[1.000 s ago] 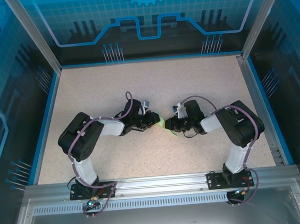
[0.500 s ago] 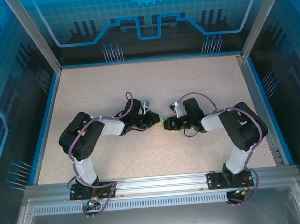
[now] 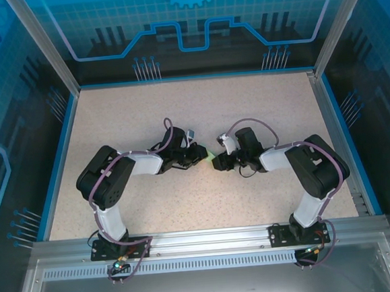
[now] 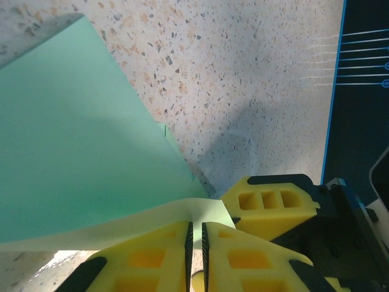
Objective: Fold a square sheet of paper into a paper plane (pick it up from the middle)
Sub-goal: Fold the wing for the fifth time at the center of the table.
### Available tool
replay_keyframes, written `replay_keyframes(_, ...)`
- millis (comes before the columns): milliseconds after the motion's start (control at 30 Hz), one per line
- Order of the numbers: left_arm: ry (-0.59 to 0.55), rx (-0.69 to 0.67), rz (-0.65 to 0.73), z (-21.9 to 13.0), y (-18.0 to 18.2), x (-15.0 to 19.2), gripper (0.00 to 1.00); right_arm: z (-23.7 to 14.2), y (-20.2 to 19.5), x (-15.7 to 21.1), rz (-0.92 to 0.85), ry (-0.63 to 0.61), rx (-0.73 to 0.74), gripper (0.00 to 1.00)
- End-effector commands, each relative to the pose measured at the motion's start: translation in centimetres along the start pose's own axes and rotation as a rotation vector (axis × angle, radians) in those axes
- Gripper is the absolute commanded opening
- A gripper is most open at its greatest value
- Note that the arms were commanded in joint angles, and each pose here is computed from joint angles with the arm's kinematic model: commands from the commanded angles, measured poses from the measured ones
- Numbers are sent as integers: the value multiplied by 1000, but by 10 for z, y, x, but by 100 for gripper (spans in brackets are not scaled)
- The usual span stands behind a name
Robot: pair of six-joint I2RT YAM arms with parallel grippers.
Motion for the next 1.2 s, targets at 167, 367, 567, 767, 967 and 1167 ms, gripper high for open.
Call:
replay_keyframes(167, 4, -15, 21, 7, 1, -5, 17, 9, 13, -9, -87, 25, -53, 30)
replay_keyframes(367, 5, -13, 32, 7, -1, -7, 16, 14, 11, -4, -84, 52, -73, 28)
replay_keyframes(567, 1, -11, 35, 5, -2, -9, 16, 17, 8, -3, -72, 66, -84, 24)
replay_keyframes(767, -4, -2, 42, 1, -6, -11, 16, 17, 8, -4, -44, 64, -92, 8)
replay_keyframes(967, -19, 5, 69, -10, -13, -14, 18, 16, 14, -2, 13, 73, -141, 5)
replay_keyframes(1167, -24, -6, 73, -17, -7, -8, 18, 19, 17, 3, 70, 89, -186, 6)
Point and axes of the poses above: each hand's point on the last joint's axis, 136 mm out from that joint toward the fingers, its own z axis out along the fingers, its own y axis along the line the jaws close on, x = y × z, the point moved 1 cm from there along -z, back along the fingers, and after that the axes turned 14 degrees about z, right-handed, at the moved point
